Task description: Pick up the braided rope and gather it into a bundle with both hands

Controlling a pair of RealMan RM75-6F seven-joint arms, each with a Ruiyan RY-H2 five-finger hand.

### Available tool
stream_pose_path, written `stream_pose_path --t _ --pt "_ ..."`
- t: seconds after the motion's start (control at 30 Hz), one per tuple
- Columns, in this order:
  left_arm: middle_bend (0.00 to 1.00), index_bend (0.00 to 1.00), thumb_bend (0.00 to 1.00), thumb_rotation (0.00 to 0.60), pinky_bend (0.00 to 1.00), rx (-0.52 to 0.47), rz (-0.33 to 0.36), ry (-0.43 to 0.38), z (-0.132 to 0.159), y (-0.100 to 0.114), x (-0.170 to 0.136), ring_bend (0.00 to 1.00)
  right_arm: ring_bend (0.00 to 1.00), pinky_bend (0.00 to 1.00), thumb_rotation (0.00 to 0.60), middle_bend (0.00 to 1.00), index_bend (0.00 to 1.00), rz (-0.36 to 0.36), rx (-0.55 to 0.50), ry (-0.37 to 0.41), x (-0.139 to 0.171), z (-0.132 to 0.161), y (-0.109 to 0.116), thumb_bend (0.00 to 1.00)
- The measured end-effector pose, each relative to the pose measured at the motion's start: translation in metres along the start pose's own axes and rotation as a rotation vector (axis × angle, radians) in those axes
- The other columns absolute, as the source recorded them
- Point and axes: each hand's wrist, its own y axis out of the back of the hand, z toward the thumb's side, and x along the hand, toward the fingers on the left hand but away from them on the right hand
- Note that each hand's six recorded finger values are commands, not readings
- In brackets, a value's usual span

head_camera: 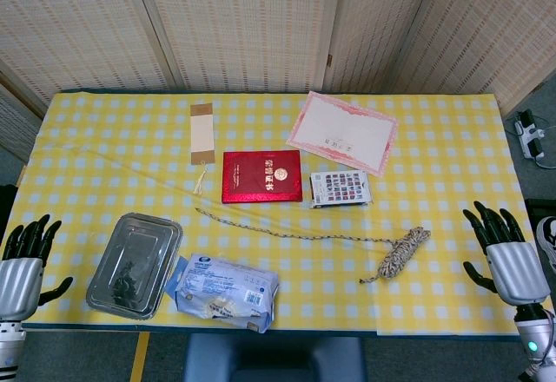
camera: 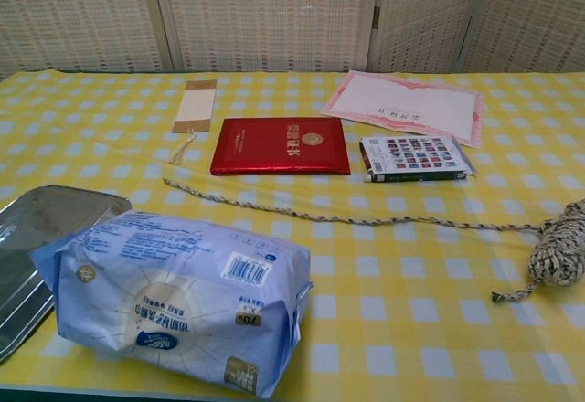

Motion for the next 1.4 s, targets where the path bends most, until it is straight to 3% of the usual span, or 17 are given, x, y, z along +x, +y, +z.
stream_pose_path --t 0.3,0.63,0.93,1.03,1.4 --pt "0.0 0.05 0.22 0.6 0.0 -0.007 -0.018 -0.001 0.001 -0.003 -0.002 0.0 0.18 0.0 0.6 0.13 0.04 0.122 0.11 0.066 -0.024 0.007 -0.031 0.31" --pt "0.0 0.05 0.22 0.6 0.0 -0.016 -0.046 0.003 0.0 -0.01 -0.003 0.0 0.18 0.0 0.6 0.15 0.11 0.22 0.203 0.108 -0.057 0.011 -0.074 0.31" --pt "0.0 0.06 0.22 0.6 0.0 -0.022 -0.071 0.006 -0.002 -0.016 -0.003 0.0 0.18 0.0 0.6 0.17 0.2 0.227 0.234 0.162 -0.079 0.025 -0.107 0.31" --pt "0.0 0.06 0.22 0.6 0.0 -0.024 -0.081 0.013 -0.004 -0.018 -0.004 0.0 0.19 0.0 0.6 0.2 0.26 0.213 0.248 0.19 -0.082 0.03 -0.114 0.31" --pt "0.0 0.06 0.22 0.6 0.0 -0.031 -0.092 0.005 -0.002 -0.022 -0.002 0.0 0.26 0.01 0.6 0.25 0.32 0.191 0.245 0.251 -0.091 0.046 -0.131 0.33"
